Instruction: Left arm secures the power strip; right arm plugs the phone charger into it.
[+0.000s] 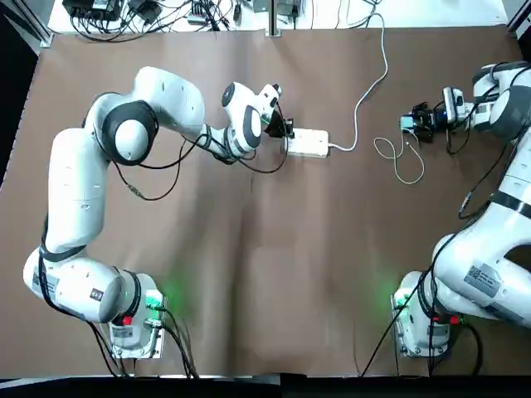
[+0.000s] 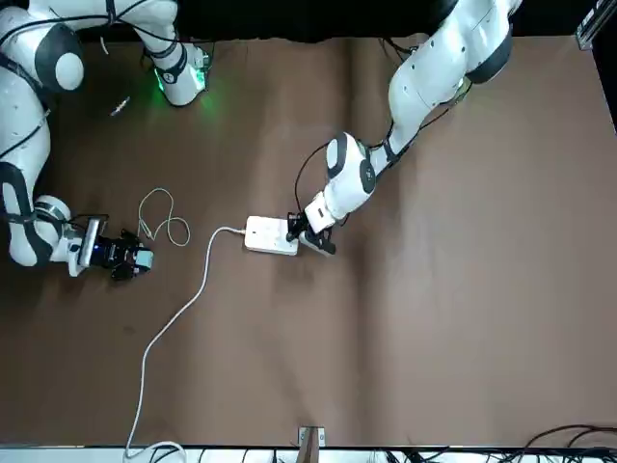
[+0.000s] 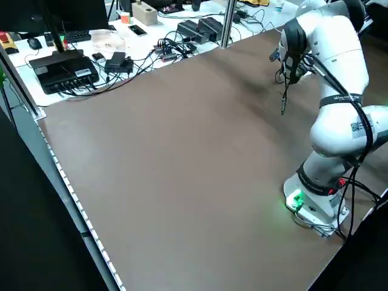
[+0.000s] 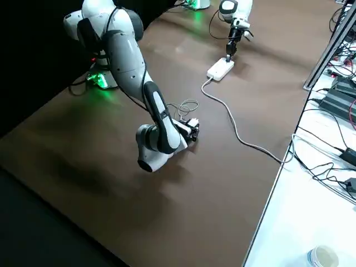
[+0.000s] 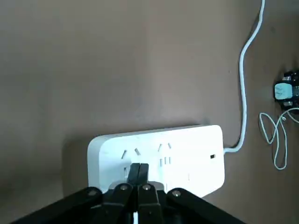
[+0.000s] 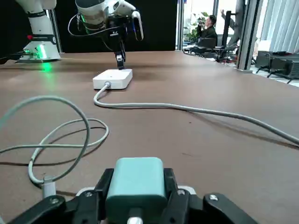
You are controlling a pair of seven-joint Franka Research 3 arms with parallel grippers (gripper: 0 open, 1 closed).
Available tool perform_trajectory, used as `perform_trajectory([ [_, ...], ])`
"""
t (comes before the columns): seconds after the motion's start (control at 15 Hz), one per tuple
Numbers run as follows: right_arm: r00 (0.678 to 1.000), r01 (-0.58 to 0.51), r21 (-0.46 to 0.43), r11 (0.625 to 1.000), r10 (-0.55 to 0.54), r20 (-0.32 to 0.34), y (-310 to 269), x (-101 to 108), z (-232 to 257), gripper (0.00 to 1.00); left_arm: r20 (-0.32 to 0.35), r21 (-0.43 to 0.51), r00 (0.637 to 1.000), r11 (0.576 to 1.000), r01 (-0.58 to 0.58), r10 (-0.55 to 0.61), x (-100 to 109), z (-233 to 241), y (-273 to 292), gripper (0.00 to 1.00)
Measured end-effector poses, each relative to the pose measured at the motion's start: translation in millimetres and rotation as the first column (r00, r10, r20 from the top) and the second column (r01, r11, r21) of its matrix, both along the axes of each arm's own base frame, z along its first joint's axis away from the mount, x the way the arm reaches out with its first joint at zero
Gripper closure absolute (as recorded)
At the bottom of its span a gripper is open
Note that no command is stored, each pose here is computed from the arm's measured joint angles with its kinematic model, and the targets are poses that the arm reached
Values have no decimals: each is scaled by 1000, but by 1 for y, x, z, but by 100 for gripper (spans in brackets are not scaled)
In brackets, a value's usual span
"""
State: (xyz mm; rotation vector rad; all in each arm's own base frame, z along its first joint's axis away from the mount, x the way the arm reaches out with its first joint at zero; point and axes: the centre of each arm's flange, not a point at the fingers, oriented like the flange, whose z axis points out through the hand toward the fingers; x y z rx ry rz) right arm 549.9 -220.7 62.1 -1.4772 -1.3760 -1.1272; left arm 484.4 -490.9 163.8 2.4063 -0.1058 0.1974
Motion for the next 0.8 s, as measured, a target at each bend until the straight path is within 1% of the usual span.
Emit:
perform_trajectory([
  [0.07,1000,-3,-17,1000,3,-12,-5,4,10,52,-3,-1,1000,1000,-4,4,0,0,0,99],
  [0.2,999,-4,-60,998,1,-51,-14,17,45,52,-8,-1,1000,1000,-9,9,0,0,0,99],
  [0.47,987,17,-157,987,-42,-158,-22,41,141,52,-16,-3,1000,1000,-19,19,0,0,0,99],
  [0.53,975,37,-220,975,-83,-206,-19,51,181,52,-20,-4,1000,1000,-22,22,0,0,0,99],
  [0.8,932,67,-332,941,-177,-315,3,66,247,52,-21,-4,1000,1000,-23,23,0,0,0,99],
])
